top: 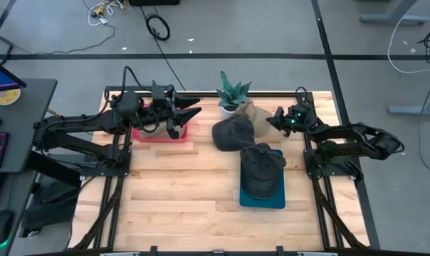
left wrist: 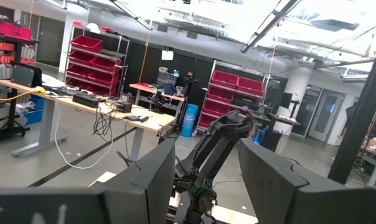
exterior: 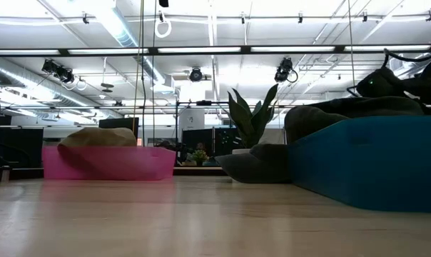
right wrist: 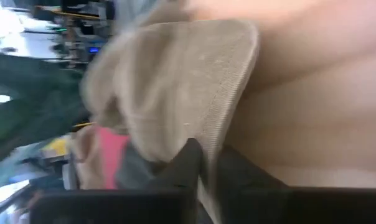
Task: Pick & Place hat
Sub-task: Put the brown cap into the pink bin
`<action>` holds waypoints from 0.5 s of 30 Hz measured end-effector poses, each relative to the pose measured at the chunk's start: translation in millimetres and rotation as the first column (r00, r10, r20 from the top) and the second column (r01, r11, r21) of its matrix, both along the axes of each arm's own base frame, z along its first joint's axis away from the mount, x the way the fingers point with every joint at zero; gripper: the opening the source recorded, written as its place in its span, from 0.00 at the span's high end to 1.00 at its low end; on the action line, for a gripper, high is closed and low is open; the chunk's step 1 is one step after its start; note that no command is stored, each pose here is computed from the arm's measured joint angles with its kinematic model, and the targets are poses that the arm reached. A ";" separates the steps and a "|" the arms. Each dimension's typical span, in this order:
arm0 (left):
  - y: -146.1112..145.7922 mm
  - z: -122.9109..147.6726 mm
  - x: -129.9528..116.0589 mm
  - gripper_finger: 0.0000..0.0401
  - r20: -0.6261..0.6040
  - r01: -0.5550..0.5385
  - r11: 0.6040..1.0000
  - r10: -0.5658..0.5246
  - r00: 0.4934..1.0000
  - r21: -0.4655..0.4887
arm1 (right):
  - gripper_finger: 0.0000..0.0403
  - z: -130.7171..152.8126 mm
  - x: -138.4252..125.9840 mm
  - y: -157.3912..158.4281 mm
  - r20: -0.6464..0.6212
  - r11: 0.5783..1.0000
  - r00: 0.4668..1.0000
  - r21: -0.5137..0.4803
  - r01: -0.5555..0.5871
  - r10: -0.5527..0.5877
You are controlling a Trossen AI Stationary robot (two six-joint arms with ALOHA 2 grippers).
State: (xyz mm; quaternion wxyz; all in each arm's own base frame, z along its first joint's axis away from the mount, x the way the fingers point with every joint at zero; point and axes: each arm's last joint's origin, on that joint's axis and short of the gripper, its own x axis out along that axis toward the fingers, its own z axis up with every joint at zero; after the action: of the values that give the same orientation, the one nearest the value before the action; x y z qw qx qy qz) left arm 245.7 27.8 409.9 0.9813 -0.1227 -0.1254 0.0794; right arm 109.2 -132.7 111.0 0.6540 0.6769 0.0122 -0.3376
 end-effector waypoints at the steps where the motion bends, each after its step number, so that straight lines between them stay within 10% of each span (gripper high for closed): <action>1: 0.0 0.0 0.0 0.55 0.000 0.000 1.000 0.000 1.000 0.000 | 0.96 1.6 0.6 -0.8 0.008 1.000 1.000 -0.016 -0.002 0.003; 15: 0.0 0.0 0.0 0.55 0.000 -0.001 1.000 0.001 1.000 0.001 | 0.98 20.8 -4.6 5.4 0.088 0.998 0.995 -0.040 0.051 -0.047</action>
State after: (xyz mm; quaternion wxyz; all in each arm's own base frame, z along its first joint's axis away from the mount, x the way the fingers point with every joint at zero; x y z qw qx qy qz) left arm 245.6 27.8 409.9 0.9814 -0.1221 -0.1252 0.0796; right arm 104.6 -127.3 131.8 0.6597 0.6770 -0.0399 -0.3240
